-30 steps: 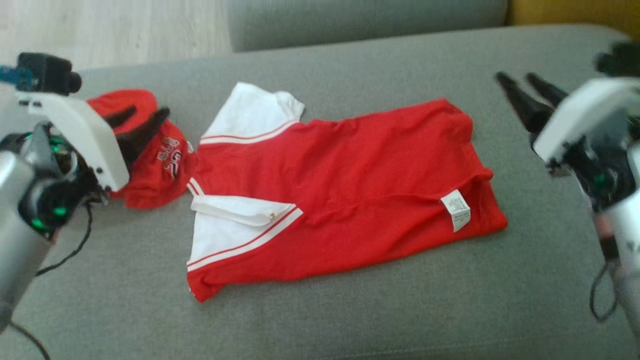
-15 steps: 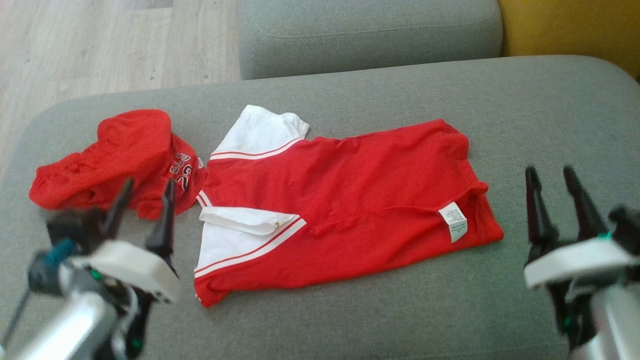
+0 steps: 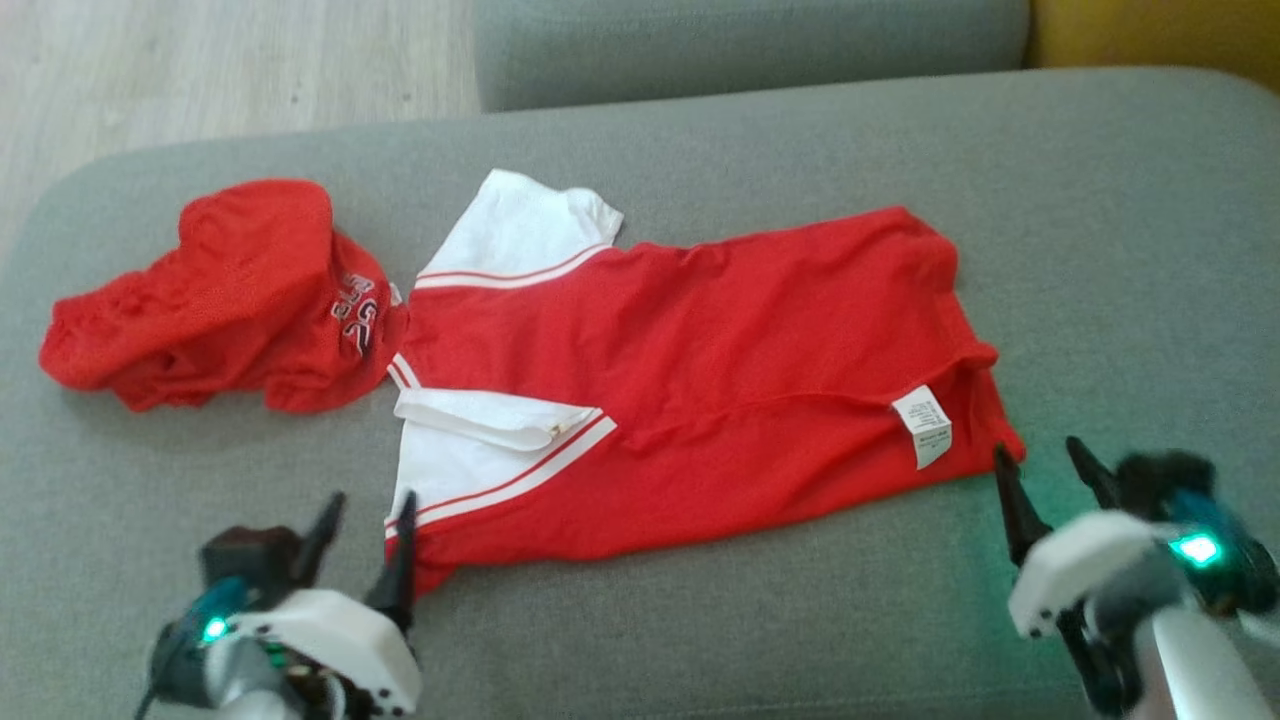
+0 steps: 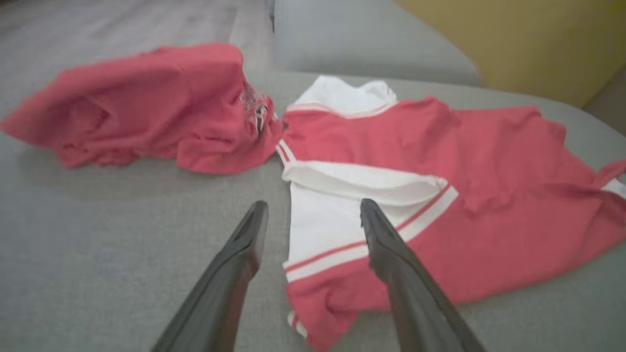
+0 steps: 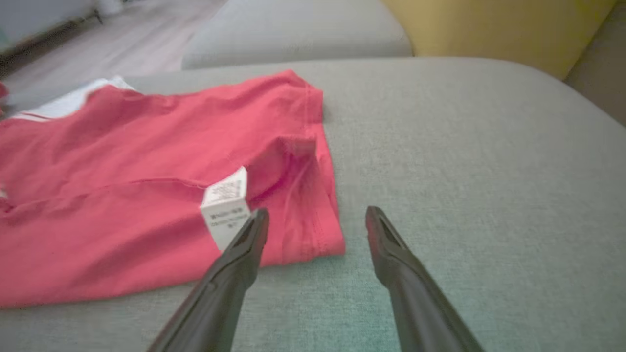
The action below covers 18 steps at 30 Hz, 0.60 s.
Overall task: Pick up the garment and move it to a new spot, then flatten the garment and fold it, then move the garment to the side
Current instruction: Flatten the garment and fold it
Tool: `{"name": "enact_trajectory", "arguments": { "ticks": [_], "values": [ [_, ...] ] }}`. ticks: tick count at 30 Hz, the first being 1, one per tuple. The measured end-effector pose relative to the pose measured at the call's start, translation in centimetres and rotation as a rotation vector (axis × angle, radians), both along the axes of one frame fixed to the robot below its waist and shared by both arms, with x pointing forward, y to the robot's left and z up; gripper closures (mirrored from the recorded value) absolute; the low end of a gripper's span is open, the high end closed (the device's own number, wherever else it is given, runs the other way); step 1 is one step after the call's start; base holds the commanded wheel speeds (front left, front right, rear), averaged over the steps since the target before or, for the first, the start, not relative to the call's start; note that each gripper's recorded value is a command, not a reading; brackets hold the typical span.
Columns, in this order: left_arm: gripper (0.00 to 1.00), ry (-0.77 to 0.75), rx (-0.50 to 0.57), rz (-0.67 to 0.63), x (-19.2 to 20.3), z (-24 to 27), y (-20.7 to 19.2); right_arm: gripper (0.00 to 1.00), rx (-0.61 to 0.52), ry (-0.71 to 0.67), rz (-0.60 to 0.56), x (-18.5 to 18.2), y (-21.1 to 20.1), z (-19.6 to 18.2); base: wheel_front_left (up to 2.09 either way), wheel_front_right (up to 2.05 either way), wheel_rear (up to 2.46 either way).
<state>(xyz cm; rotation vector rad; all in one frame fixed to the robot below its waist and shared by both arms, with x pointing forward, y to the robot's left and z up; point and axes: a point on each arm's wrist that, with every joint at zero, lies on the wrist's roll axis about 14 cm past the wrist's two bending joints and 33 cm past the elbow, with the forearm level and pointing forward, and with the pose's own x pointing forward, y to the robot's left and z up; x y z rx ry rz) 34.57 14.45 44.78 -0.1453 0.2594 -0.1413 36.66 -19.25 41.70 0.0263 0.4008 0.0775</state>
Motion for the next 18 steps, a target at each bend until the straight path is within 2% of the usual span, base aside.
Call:
{"name": "enact_trajectory", "arguments": {
  "ticks": [5, 9, 18],
  "values": [
    [0.0, 0.228, -0.007, -0.073, -0.5, -4.5, -1.6, 0.0, -0.052, 0.192, 0.028, 1.3, 0.6, -2.9, 0.0, 0.0, 0.0],
    [0.0, 0.338, 0.007, -0.056, -0.3, -6.6, -1.2, 0.0, -0.086, 0.257, 0.038, 1.8, 0.6, -4.0, 0.0, 0.0, 0.0],
    [0.0, 0.446, -0.007, -0.022, -0.7, -8.0, -0.6, 0.0, -0.125, 0.33, 0.025, 2.2, -0.2, -5.1, 0.0, 0.0, 0.0]
  ]
}}
